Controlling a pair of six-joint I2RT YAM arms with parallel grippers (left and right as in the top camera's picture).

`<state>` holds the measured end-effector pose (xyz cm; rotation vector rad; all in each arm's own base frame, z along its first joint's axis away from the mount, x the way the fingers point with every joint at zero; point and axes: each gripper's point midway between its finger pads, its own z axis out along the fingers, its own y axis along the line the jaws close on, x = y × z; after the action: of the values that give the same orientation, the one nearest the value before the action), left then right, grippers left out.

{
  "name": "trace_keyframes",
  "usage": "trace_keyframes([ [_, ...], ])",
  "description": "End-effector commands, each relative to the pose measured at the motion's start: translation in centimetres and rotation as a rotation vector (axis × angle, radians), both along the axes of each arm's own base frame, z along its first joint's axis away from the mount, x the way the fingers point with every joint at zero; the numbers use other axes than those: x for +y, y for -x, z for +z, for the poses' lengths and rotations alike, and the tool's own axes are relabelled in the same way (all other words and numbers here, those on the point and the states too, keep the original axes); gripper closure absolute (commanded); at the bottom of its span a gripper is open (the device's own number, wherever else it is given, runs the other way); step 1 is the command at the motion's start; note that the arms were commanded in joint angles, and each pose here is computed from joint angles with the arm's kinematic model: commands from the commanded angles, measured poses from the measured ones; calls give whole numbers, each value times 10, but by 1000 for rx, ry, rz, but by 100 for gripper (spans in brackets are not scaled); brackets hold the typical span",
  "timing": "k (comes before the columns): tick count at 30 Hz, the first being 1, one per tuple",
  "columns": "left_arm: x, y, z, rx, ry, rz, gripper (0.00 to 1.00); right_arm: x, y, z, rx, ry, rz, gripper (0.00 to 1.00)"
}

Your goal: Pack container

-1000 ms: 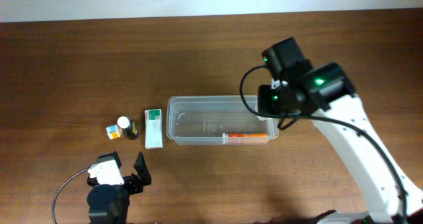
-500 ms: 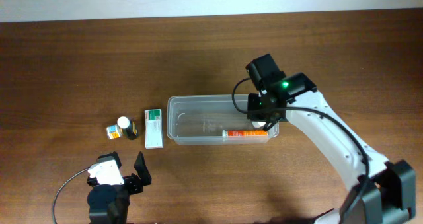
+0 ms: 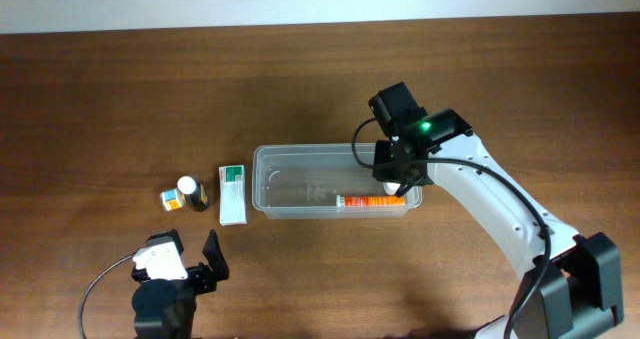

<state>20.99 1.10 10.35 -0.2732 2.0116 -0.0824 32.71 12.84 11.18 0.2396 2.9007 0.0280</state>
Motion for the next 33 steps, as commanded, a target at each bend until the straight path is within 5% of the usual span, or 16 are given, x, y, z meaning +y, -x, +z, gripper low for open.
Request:
trace_keyframes([
  [1,-3,0,0,-6,7,-13,0,-4,-6,30,-88,10,-5,55],
  [14,-3,0,0,-6,7,-13,0,-39,22,122,-292,46,-30,31],
  [22,1,0,-1,-2,-25,-5,0,-90,18,129,-313,44,-285,0],
  [26,23,3,2,10,-164,69,0,-133,16,126,-290,3,-447,1],
  [33,24,1,5,-6,-170,79,0,-192,29,120,-229,-151,-688,2],
])
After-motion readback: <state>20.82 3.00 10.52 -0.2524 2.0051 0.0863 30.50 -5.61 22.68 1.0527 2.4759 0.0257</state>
